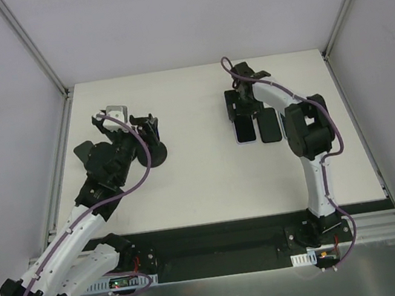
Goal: Remove the phone from the phone stand
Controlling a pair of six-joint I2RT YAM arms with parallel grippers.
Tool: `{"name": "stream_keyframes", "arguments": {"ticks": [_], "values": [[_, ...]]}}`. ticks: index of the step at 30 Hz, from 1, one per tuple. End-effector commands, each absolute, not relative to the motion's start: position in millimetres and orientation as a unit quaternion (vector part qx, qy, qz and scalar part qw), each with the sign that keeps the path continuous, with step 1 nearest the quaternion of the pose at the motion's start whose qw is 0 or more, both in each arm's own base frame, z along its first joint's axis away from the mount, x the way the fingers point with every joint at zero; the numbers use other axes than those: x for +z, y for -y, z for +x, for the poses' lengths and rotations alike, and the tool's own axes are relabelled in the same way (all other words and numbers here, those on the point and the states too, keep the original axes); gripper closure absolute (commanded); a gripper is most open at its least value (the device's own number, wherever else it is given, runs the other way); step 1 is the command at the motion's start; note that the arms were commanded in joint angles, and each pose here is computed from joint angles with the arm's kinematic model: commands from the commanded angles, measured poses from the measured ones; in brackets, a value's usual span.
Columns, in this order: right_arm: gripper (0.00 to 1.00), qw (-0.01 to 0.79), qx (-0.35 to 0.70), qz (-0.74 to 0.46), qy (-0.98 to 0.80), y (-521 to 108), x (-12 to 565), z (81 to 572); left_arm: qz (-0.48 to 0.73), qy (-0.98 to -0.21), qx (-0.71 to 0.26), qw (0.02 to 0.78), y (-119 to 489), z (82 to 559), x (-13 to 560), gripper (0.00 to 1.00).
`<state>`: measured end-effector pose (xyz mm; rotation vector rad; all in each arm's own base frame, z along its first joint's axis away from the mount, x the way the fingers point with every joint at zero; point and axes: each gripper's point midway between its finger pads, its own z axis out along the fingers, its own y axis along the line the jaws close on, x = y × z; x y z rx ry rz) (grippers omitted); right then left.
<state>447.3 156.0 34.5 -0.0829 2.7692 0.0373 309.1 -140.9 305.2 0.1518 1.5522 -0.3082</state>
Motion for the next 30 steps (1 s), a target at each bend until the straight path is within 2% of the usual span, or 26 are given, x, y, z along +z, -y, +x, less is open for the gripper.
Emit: {"name": "stream_keyframes", "arguments": {"ticks": [1, 5, 16, 22, 30], "values": [[0.15, 0.295, 0.053, -0.02, -0.954, -162.5, 121.9, 467.9, 0.04, -0.666, -0.12, 0.736, 120.6, 310.2, 329.5, 0.05], [0.07, 0.303, 0.056, -0.027, -0.951, -159.8, 137.8, 458.5, 0.031, -0.662, -0.118, 0.74, 114.6, 310.2, 332.9, 0.05], [0.04, 0.32, 0.059, -0.041, -0.945, -145.2, 146.3, 420.0, 0.021, -0.658, -0.114, 0.744, 108.3, 308.9, 335.6, 0.05], [0.0, 0.283, 0.067, -0.041, -0.956, -152.1, 99.4, 398.2, 0.022, -0.657, -0.12, 0.744, 110.2, 308.2, 335.4, 0.05], [0.0, 0.263, 0.044, -0.043, -0.963, -157.5, 64.6, 403.9, 0.025, -0.664, -0.118, 0.738, 112.4, 311.5, 328.8, 0.05]]}}
